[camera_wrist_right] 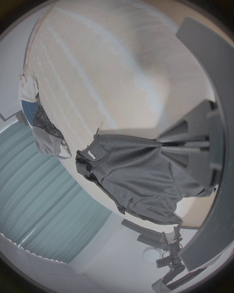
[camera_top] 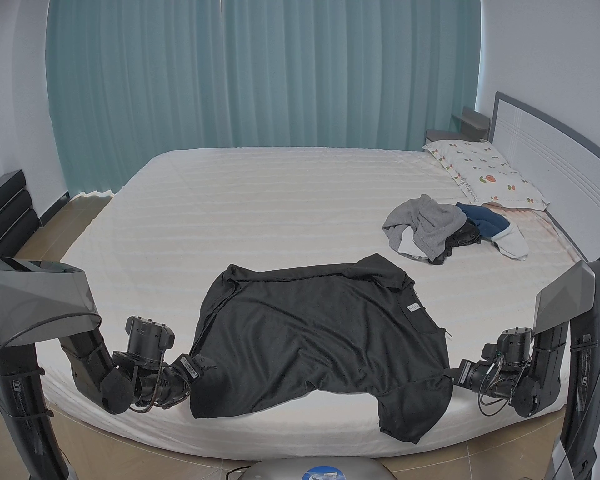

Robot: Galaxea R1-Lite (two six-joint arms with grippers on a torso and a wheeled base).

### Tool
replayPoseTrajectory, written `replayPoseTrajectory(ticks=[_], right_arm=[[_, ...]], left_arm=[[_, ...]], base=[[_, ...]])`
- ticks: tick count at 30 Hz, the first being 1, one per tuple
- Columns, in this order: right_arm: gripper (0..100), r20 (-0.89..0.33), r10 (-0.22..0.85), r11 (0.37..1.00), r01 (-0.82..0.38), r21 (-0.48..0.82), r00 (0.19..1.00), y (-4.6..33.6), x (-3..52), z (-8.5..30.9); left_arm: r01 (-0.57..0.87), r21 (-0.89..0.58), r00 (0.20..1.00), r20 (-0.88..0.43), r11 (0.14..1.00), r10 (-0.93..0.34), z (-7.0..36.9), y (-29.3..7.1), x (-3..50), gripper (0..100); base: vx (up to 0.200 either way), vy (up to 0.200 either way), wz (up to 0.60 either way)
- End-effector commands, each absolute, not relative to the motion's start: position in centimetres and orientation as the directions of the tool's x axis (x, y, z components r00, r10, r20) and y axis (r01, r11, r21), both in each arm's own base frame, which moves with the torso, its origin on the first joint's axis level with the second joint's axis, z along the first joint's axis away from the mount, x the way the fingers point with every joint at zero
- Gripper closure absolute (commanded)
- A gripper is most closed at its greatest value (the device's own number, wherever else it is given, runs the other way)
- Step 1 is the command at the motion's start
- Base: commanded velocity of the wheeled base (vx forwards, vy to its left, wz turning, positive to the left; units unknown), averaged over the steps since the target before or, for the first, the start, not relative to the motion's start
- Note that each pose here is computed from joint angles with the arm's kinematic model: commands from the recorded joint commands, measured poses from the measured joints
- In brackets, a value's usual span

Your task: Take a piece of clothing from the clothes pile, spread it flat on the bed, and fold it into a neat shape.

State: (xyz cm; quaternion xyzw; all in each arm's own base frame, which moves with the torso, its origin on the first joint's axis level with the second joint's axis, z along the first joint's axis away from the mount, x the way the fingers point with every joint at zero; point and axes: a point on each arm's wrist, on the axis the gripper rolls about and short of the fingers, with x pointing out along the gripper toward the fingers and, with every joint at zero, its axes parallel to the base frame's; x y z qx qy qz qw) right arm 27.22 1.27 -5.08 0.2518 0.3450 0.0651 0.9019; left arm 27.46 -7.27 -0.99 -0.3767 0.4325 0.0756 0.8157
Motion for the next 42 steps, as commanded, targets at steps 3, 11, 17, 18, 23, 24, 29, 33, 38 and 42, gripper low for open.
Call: replayPoseTrajectory(ticks=[3, 11, 17, 18, 23, 24, 29, 33, 38, 42], right_arm=[[100, -0.593, 0.229, 0.882, 0.094, 0.463, 0.772, -1.2, 26.2, -4.2], [100, -0.607, 0.234, 0.887, 0.088, 0.452, 0.759, -1.5, 25.6, -4.1], [100, -0.611, 0.235, 0.887, 0.091, 0.453, 0.756, -1.5, 25.8, -4.6], [100, -0.611, 0.236, 0.887, 0.09, 0.453, 0.755, -1.5, 25.8, -4.6], [100, -0.608, 0.245, 0.888, 0.077, 0.454, 0.755, -1.2, 25.9, -4.5], [100, -0.608, 0.246, 0.888, 0.076, 0.454, 0.755, -1.2, 25.9, -4.5], [100, -0.61, 0.254, 0.888, 0.069, 0.455, 0.751, -1.0, 25.9, -4.6], [100, -0.607, 0.266, 0.885, 0.061, 0.462, 0.749, -0.9, 25.9, -4.6], [100, -0.607, 0.27, 0.884, 0.058, 0.465, 0.747, -0.9, 25.9, -4.7], [100, -0.606, 0.27, 0.883, 0.058, 0.466, 0.748, -0.9, 25.7, -4.6]], left_arm=[[-0.453, -0.543, 0.61, -0.768, 0.707, -0.198, -1.1, -7.2, 27.3, 0], [-0.408, -0.467, 0.569, -0.802, 0.784, -0.181, -1.8, -6.9, 26.0, 0], [-0.397, -0.433, 0.551, -0.818, 0.809, -0.167, -2.3, -7.1, 25.6, 0], [-0.396, -0.428, 0.554, -0.817, 0.812, -0.16, -2.3, -7.3, 25.6, 0], [-0.357, -0.418, 0.576, -0.803, 0.836, -0.155, -3.0, -8.8, 25.7, 0], [-0.354, -0.416, 0.578, -0.801, 0.837, -0.153, -3.1, -8.9, 25.7, 0], [-0.342, -0.319, 0.585, -0.809, 0.884, -0.066, -4.6, -9.9, 25.8, 0], [-0.334, -0.314, 0.585, -0.809, 0.889, -0.066, -4.6, -9.9, 25.9, 0], [-0.346, -0.331, 0.602, -0.796, 0.878, -0.064, -4.4, -9.5, 26.0, 100], [-0.374, -0.33, 0.599, -0.799, 0.867, -0.046, -4.3, -8.5, 25.9, 100]], base=[[0.0, 0.0, 0.0], [0.0, 0.0, 0.0], [0.0, 0.0, 0.0], [0.0, 0.0, 0.0], [0.0, 0.0, 0.0], [0.0, 0.0, 0.0], [0.0, 0.0, 0.0], [0.0, 0.0, 0.0], [0.0, 0.0, 0.0], [0.0, 0.0, 0.0]])
